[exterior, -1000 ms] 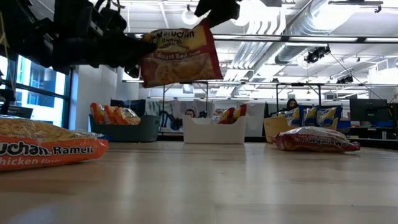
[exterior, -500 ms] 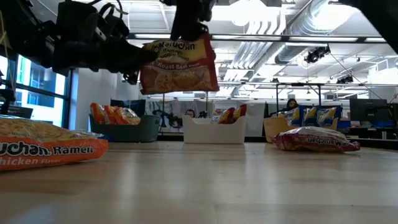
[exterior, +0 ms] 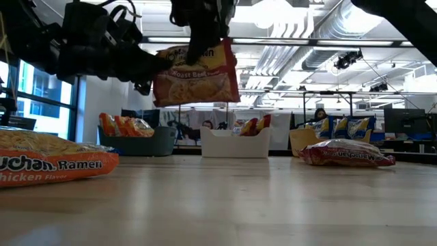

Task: Sort Maruchan noodles
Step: Put the red noodle pack into the white bin

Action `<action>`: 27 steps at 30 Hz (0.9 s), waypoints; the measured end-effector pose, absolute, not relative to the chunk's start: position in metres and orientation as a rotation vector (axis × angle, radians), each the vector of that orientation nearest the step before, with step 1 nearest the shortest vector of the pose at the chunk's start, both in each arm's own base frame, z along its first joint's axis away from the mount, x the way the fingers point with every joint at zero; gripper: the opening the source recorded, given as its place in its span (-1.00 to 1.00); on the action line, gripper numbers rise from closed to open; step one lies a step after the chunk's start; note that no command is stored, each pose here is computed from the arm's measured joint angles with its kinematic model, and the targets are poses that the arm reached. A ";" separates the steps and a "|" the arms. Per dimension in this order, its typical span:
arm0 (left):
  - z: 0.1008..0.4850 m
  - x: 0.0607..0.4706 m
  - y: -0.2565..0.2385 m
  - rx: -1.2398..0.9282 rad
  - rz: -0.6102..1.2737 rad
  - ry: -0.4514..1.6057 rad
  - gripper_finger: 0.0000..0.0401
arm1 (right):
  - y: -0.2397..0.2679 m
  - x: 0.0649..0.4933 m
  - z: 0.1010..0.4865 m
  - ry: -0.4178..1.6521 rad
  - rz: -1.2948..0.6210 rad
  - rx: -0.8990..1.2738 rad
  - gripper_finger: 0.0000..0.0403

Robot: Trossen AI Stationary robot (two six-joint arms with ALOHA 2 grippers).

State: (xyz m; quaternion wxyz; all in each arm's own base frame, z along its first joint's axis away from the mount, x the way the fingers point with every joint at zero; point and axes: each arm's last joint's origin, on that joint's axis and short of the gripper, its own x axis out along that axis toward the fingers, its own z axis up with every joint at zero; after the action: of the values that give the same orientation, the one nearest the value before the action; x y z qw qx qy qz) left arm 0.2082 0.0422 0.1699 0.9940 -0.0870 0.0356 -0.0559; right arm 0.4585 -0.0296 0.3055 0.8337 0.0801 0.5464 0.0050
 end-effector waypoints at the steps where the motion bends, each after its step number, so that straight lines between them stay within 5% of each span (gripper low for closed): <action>1: 0.170 0.208 0.042 -0.175 -0.109 0.072 -0.94 | -0.030 0.458 0.305 1.158 0.010 0.169 -0.33; 10: 0.170 0.208 0.044 -0.225 -0.053 0.067 -0.75 | -0.031 0.458 0.310 1.149 -0.008 0.178 -0.87; 20: 0.166 0.199 0.045 -0.187 0.085 0.066 -0.18 | -0.036 0.449 0.330 1.094 -0.155 0.194 -0.99; 27: 0.176 0.182 0.045 -0.111 0.191 -0.002 -0.05 | -0.051 0.447 0.330 1.074 -0.332 0.227 -1.00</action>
State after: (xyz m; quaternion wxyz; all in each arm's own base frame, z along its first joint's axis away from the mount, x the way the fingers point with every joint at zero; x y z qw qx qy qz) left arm 0.1825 0.0446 0.1763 0.9939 -0.0554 -0.0012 0.0951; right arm 0.4473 -0.0509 0.3299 0.8401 0.1075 0.5079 -0.1569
